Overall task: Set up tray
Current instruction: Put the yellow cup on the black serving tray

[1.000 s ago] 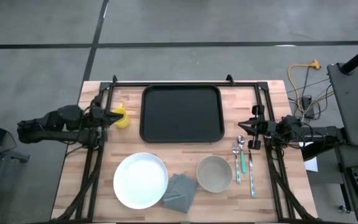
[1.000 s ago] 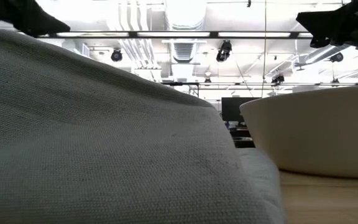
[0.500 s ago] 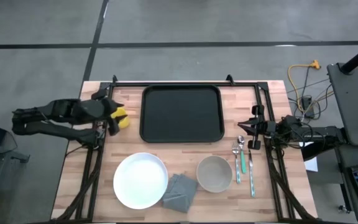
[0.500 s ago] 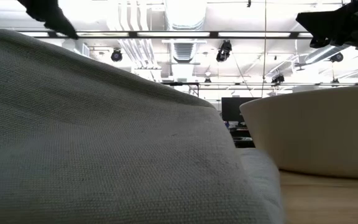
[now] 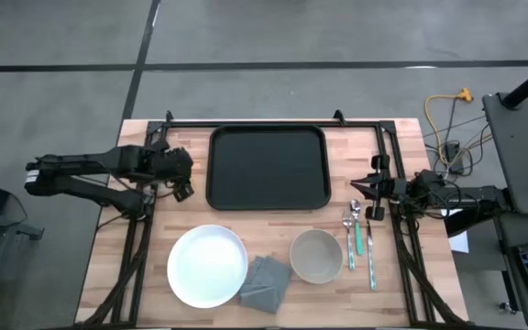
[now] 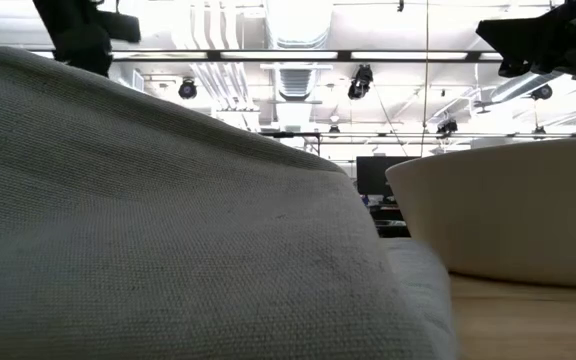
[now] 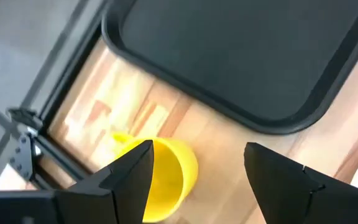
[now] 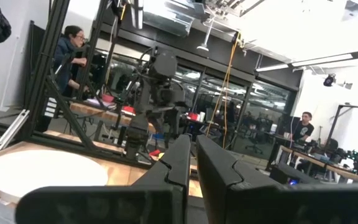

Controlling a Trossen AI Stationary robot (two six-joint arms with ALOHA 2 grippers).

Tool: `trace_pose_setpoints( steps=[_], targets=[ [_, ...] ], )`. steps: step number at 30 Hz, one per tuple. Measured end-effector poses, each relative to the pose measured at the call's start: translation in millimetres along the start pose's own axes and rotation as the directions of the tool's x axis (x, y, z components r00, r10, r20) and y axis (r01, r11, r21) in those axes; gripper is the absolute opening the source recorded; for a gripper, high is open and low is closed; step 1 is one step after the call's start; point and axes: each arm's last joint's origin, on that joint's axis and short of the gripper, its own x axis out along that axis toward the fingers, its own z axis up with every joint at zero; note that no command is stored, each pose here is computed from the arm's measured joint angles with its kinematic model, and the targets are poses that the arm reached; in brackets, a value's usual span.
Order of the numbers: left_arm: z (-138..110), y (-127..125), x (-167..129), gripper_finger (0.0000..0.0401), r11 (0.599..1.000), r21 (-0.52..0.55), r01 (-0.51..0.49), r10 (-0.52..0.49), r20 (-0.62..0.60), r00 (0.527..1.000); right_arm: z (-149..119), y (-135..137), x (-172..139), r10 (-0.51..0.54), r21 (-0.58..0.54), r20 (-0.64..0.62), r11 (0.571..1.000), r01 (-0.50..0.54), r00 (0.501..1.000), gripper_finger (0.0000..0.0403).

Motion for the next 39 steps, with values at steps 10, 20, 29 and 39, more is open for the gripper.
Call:
trace_pose_setpoints(
  steps=[10, 20, 29, 39],
  targets=[
    [1.4, 29.1, 12.2, 0.023, 0.993, -0.113, 0.027, -0.036, -0.081, 0.996, 0.0, 0.0, 0.0, 0.0, 0.0, 0.0, 1.0, 0.0, 1.0, 0.0018],
    [-3.0, 42.7, 26.4, 0.023, 0.988, -0.157, 0.014, -0.036, -0.139, 0.99, 0.1, 0.0, 0.1, 0.0, 0.0, 0.0, 1.0, 0.0, 1.0, 0.0018],
    [-19.9, 33.2, 58.0, 0.023, 0.989, -0.145, 0.042, -0.072, -0.207, 0.976, 0.1, 0.0, 0.1, 0.001, 0.0, 0.0, 1.0, -0.001, 1.0, 0.0018],
    [-19.0, 28.9, 70.9, 0.023, 0.986, -0.15, 0.066, -0.099, -0.226, 0.969, 0.1, 0.0, 0.1, 0.0, 0.0, 0.0, 1.0, 0.0, 1.0, 0.0018]
  ],
)
